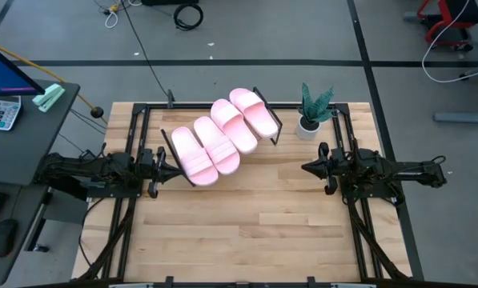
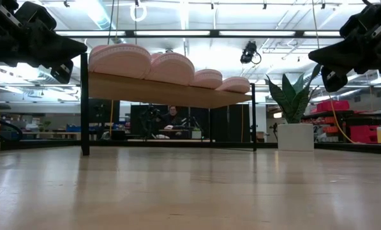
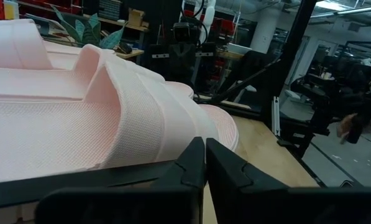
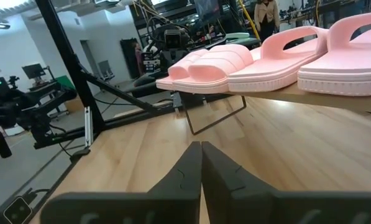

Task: Pick and place slides into the shelf
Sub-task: Return to Home Position

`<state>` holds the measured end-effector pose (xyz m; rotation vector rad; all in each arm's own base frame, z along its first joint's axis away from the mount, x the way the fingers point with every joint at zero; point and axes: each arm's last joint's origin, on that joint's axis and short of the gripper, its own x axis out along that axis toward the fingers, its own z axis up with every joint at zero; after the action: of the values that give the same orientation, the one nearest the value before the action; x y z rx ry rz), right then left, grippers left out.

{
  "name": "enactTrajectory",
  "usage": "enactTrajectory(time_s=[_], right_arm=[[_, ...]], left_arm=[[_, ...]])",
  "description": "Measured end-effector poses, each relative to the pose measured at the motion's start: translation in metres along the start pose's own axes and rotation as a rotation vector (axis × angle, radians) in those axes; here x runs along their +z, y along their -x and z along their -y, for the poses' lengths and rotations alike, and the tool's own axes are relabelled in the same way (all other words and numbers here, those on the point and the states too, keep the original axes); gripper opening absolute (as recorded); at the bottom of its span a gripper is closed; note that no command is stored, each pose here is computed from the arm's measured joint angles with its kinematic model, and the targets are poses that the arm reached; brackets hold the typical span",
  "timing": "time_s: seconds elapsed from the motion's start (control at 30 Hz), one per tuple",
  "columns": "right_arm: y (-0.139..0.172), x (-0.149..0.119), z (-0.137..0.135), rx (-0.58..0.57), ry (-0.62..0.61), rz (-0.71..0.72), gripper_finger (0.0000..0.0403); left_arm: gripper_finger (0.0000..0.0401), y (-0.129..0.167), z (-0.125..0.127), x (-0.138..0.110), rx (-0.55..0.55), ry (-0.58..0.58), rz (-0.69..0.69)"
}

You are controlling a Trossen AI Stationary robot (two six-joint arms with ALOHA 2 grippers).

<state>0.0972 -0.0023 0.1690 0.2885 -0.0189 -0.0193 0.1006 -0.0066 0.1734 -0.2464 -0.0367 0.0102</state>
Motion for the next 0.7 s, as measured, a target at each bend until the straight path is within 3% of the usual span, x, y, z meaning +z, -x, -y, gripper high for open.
enactTrajectory(time_s=[0.33, 0.7], right_arm=[[0.0000, 0.0000, 0.0000, 0.000, -0.003, 0.000, 0.0015], [0.0000, 0.0000, 0.0000, 0.000, -0.004, 0.000, 0.0016]], left_arm=[[0.0036, 0.0000, 0.0001, 0.0000, -0.002, 0.000, 0.000], [0.0019, 0.0000, 0.0000, -0.0001, 0.000, -0.072, -0.001]])
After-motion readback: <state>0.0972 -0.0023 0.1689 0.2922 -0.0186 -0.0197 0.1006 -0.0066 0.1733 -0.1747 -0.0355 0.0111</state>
